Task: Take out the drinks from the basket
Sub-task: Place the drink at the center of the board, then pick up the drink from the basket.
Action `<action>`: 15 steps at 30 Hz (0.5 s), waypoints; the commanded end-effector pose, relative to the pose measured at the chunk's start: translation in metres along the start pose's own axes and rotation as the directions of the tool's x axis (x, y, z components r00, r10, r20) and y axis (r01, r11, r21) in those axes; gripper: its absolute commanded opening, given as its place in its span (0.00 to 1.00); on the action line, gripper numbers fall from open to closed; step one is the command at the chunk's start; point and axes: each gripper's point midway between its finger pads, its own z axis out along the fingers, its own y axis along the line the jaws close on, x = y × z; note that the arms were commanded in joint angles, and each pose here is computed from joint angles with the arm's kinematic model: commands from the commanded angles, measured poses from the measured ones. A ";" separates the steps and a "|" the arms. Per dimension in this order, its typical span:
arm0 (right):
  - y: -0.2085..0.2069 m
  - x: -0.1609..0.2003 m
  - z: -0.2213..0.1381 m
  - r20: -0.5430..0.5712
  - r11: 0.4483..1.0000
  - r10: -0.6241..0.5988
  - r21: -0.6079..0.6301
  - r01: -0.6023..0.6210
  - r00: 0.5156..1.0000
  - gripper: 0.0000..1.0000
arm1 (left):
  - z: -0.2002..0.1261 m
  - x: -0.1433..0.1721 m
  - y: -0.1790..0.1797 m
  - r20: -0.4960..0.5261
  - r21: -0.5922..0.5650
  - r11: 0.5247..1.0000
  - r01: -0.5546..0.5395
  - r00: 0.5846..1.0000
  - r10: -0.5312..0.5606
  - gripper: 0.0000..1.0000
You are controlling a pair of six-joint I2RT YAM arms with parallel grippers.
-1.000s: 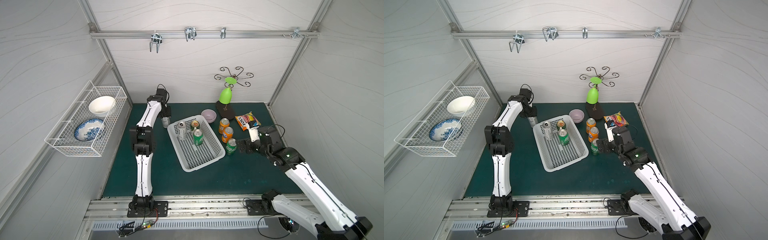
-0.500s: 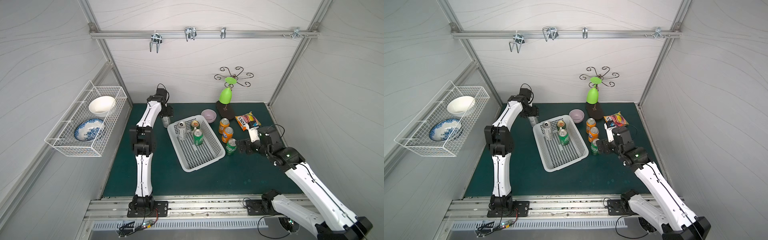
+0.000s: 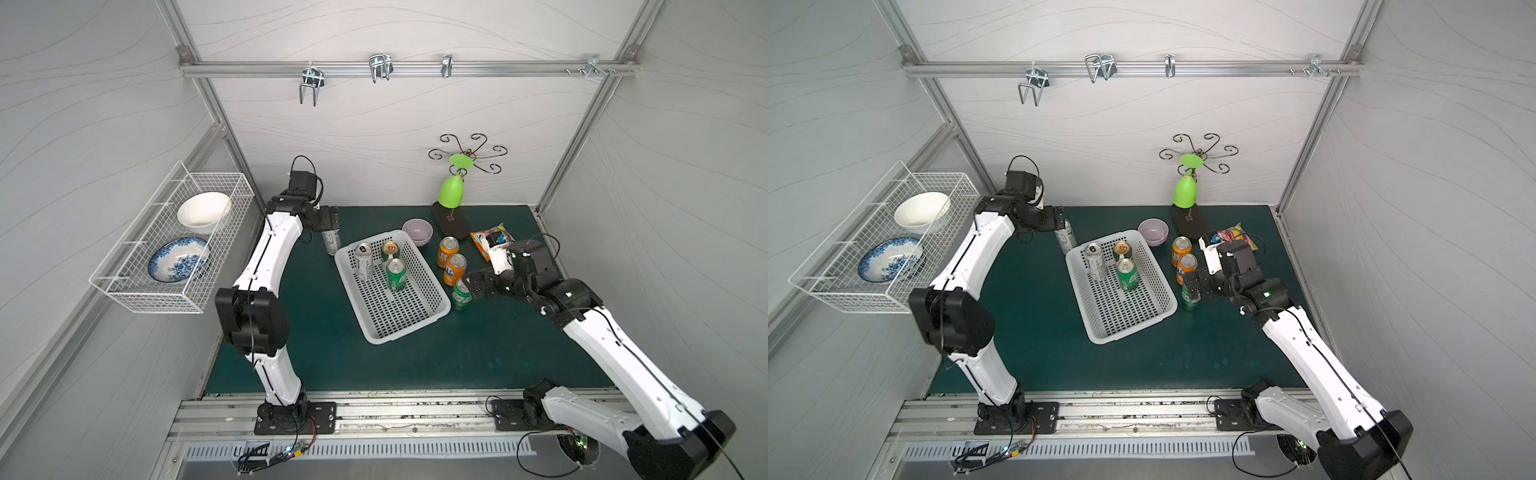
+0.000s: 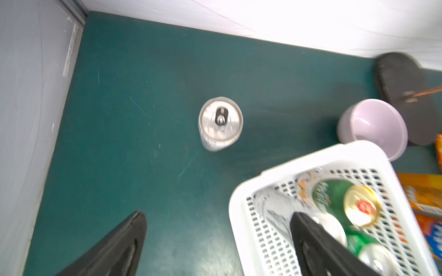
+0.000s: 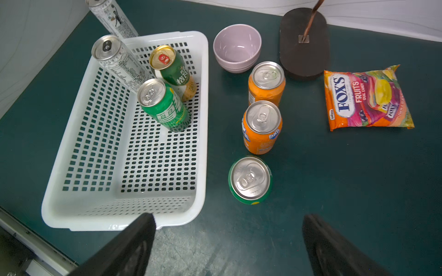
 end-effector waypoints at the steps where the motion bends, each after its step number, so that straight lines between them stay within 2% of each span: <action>1: 0.017 -0.011 0.009 0.003 0.998 -0.052 -0.028 0.052 0.999 0.99 | -0.015 0.005 -0.010 0.086 0.112 0.989 0.092 0.991 -0.102 0.98; 7: 0.051 -0.024 0.040 -0.021 0.989 -0.136 -0.070 0.134 0.991 0.99 | -0.042 0.054 -0.017 0.092 0.234 0.962 0.144 0.981 -0.169 0.98; 15: 0.088 -0.031 0.089 -0.051 0.973 -0.194 -0.137 0.186 0.980 0.99 | -0.045 0.118 -0.034 -0.029 0.393 0.898 0.198 0.979 -0.203 0.95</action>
